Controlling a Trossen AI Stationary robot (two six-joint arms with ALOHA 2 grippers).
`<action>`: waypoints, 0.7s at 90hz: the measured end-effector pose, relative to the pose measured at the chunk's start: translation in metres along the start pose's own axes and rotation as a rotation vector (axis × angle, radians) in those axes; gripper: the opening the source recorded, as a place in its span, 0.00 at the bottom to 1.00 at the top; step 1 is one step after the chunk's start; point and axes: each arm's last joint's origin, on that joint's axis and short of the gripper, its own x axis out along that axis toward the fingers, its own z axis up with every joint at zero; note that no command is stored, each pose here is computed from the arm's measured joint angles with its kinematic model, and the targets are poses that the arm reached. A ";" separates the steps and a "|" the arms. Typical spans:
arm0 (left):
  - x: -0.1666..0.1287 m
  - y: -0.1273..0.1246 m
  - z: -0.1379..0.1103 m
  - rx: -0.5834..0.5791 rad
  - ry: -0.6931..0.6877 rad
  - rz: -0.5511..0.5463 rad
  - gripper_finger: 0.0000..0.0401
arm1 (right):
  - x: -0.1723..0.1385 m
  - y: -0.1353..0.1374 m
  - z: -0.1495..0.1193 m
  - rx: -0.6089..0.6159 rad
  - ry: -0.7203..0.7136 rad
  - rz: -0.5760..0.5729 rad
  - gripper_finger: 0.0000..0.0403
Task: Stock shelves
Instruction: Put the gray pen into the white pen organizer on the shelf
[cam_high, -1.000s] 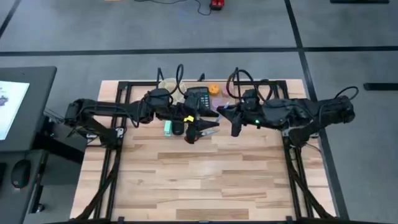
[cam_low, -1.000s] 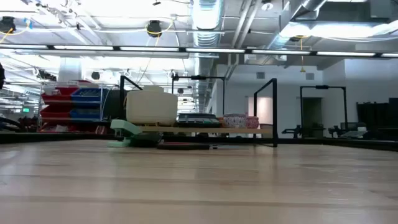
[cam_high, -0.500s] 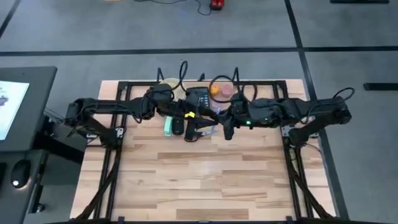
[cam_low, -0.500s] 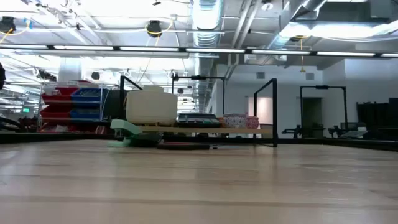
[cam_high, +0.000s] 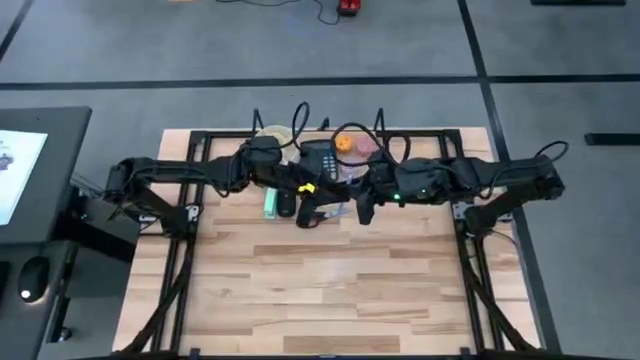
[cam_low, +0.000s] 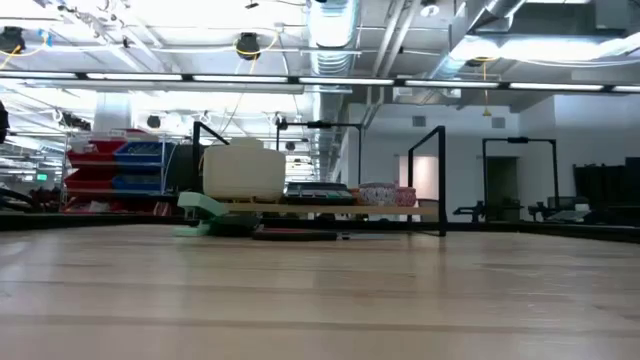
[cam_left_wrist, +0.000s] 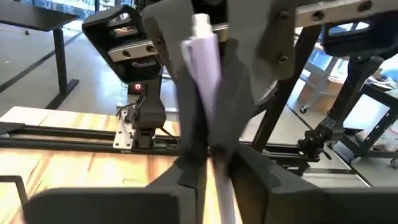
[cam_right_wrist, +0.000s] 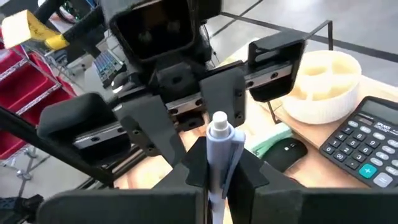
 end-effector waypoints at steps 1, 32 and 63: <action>0.000 0.000 0.000 0.001 0.001 0.000 0.04 | 0.000 0.000 0.000 -0.001 -0.001 -0.002 0.04; 0.000 0.001 -0.003 0.035 0.032 0.013 0.01 | -0.002 0.000 0.005 -0.010 -0.054 -0.015 0.24; -0.014 0.020 -0.007 0.102 0.149 0.269 0.00 | -0.041 -0.003 0.022 -0.037 -0.171 -0.012 0.46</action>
